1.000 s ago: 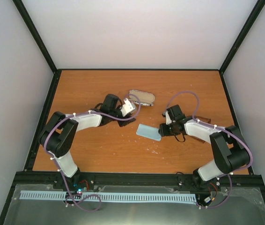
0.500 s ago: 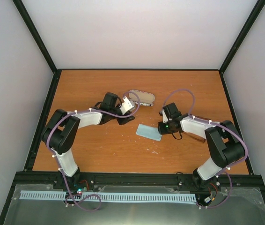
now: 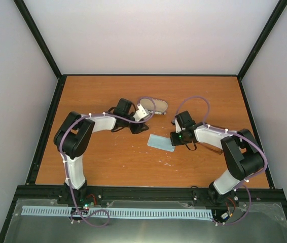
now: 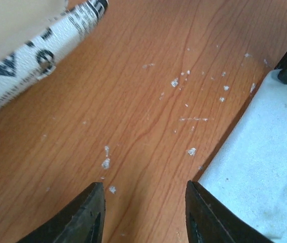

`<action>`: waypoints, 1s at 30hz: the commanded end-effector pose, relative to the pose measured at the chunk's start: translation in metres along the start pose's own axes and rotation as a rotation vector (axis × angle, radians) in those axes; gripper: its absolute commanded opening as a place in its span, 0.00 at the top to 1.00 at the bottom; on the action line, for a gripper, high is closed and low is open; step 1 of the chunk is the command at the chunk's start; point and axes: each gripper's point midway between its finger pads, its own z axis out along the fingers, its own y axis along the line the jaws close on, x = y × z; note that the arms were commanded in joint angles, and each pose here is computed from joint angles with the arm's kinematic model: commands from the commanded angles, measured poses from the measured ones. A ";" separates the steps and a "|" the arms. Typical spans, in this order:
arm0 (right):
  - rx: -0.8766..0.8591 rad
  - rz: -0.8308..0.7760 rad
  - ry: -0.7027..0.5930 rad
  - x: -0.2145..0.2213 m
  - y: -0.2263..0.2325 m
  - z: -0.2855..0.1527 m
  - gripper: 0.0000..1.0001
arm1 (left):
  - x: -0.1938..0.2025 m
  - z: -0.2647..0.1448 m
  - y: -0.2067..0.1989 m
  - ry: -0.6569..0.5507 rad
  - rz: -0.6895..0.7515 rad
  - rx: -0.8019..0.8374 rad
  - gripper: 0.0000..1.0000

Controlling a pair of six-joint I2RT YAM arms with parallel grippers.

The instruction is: Organize the sunglasses

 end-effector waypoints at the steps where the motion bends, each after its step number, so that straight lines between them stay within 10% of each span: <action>1: 0.029 0.002 0.065 0.013 -0.004 0.008 0.97 | 0.003 0.013 -0.012 0.039 0.024 0.069 0.55; 18: 0.020 -0.004 0.064 0.011 -0.002 0.008 0.97 | 0.015 0.032 -0.035 0.093 0.066 0.116 0.55; 30: 0.022 -0.004 0.061 0.013 -0.002 0.006 0.97 | 0.026 0.035 -0.046 0.123 0.082 0.129 0.78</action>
